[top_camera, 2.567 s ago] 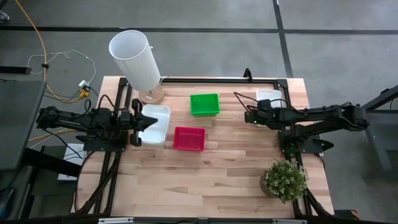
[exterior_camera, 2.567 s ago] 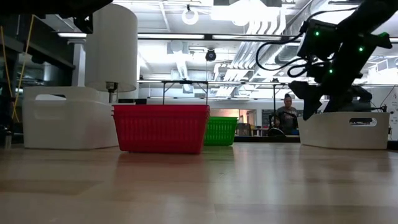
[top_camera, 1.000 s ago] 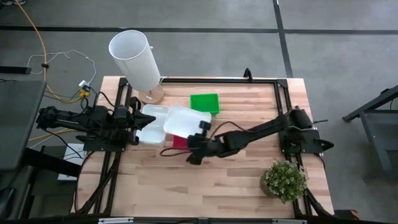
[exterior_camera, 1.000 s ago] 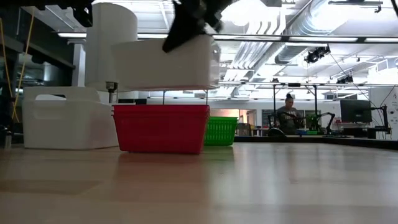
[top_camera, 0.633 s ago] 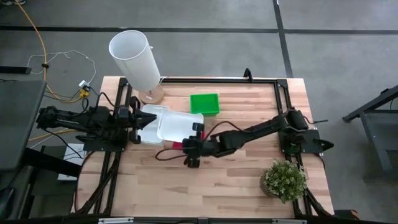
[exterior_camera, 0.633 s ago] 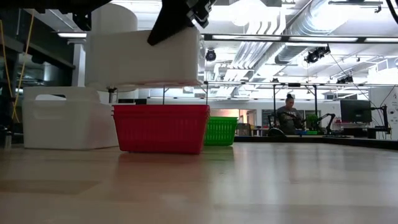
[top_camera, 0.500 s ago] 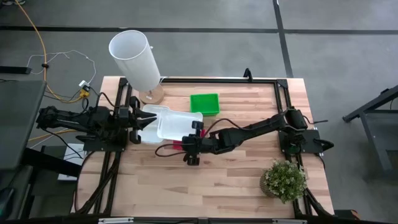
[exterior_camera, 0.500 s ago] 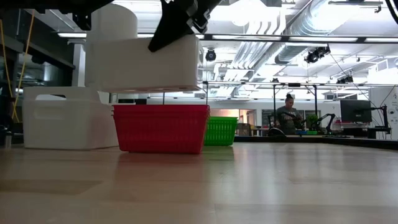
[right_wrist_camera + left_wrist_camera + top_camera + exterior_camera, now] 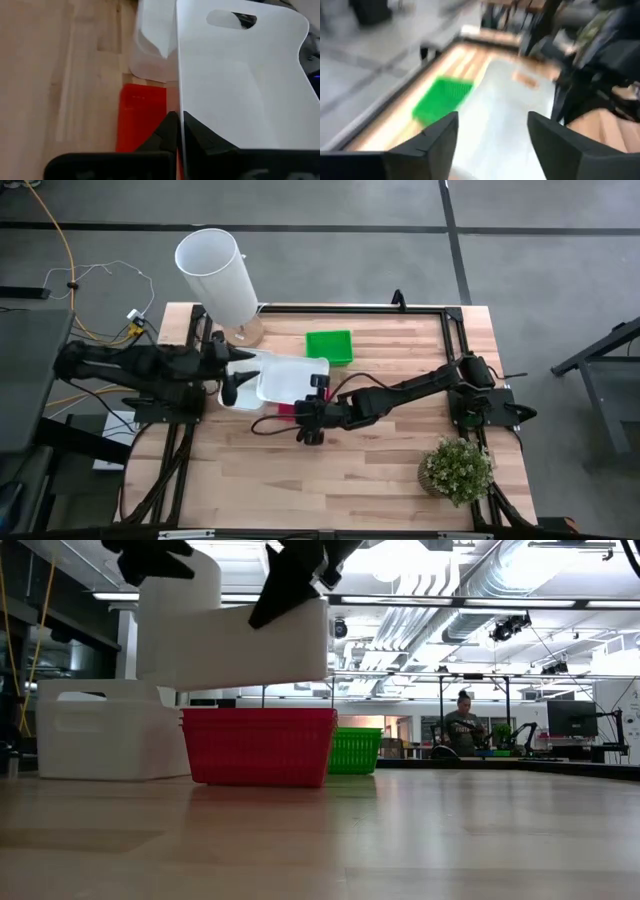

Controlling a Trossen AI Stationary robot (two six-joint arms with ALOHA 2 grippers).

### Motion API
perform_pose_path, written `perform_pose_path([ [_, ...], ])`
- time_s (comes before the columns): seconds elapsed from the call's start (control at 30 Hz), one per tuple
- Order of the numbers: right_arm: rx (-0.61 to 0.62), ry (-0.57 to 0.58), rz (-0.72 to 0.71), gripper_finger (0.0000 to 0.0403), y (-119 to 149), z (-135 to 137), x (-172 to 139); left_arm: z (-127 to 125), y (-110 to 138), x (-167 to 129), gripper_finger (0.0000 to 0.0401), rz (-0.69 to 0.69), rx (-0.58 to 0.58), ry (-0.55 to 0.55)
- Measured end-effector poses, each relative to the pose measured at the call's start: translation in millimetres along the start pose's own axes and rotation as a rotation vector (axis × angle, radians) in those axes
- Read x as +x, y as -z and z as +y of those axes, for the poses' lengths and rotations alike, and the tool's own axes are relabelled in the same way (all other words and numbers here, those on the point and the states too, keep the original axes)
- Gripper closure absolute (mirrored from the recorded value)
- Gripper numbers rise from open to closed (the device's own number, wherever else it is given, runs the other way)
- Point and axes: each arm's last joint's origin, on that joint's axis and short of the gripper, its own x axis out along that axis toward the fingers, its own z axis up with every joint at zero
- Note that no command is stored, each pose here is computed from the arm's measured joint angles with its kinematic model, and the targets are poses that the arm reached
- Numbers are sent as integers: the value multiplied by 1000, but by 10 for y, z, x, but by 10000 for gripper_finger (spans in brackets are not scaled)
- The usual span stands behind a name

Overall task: Stack baskets by color
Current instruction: Stack the right white bin on the left white bins

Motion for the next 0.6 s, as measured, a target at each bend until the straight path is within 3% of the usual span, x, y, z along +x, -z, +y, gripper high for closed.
perform_pose_path([
  [0.13, -13, 41, 11, 403, 11, -12, 0, -39, -181, -3, 150, 243, -91, -86],
  [0.27, -19, 41, 6, 403, 5, -12, 0, -80, -236, 77, 148, 393, -187, -185],
  [0.6, -23, 40, -18, 403, -21, -12, 0, -92, -158, 443, 150, 498, -253, -289],
])
